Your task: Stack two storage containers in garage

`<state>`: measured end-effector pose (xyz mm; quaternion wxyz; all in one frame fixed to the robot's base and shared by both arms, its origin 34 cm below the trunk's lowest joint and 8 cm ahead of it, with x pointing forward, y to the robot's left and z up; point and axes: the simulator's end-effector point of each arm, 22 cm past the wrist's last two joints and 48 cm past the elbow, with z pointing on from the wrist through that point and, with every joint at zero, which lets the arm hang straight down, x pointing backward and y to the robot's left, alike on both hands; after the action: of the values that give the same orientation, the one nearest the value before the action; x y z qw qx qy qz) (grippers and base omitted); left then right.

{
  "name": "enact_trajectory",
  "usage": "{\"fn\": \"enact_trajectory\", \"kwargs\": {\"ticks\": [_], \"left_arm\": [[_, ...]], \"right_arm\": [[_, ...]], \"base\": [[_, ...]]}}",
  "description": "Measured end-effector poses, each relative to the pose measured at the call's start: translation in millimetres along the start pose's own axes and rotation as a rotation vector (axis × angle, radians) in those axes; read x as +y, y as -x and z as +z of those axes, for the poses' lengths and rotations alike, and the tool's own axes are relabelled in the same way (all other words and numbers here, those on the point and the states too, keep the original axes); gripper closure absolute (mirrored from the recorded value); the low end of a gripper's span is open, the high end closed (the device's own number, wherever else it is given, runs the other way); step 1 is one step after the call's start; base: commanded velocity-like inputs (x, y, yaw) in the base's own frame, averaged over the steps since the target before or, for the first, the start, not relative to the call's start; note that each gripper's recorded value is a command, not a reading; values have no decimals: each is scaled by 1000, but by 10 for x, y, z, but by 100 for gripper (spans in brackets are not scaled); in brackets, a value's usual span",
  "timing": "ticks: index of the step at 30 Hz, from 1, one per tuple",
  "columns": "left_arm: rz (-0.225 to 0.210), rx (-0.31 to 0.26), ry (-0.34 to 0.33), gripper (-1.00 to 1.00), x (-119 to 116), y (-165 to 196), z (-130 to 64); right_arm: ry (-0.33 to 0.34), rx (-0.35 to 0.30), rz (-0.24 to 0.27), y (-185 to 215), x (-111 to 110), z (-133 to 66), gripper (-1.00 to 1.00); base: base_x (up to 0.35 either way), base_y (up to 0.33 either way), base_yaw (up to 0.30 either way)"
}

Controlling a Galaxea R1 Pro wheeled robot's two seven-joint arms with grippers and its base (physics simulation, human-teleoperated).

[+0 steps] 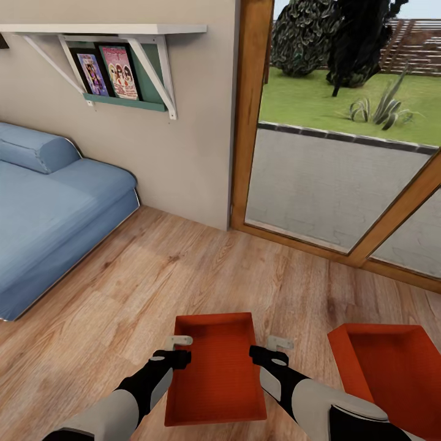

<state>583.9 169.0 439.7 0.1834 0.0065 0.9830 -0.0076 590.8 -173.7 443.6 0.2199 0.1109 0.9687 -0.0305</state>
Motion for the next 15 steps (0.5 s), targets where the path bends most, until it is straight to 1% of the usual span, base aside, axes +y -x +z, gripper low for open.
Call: {"fn": "enact_trajectory", "kwargs": {"ticks": [15], "left_arm": [[0,0,1,-100,9,0,1]], "right_arm": [[1,-1,0,3,3,0,-100]], "base": [[0,0,0]]}}
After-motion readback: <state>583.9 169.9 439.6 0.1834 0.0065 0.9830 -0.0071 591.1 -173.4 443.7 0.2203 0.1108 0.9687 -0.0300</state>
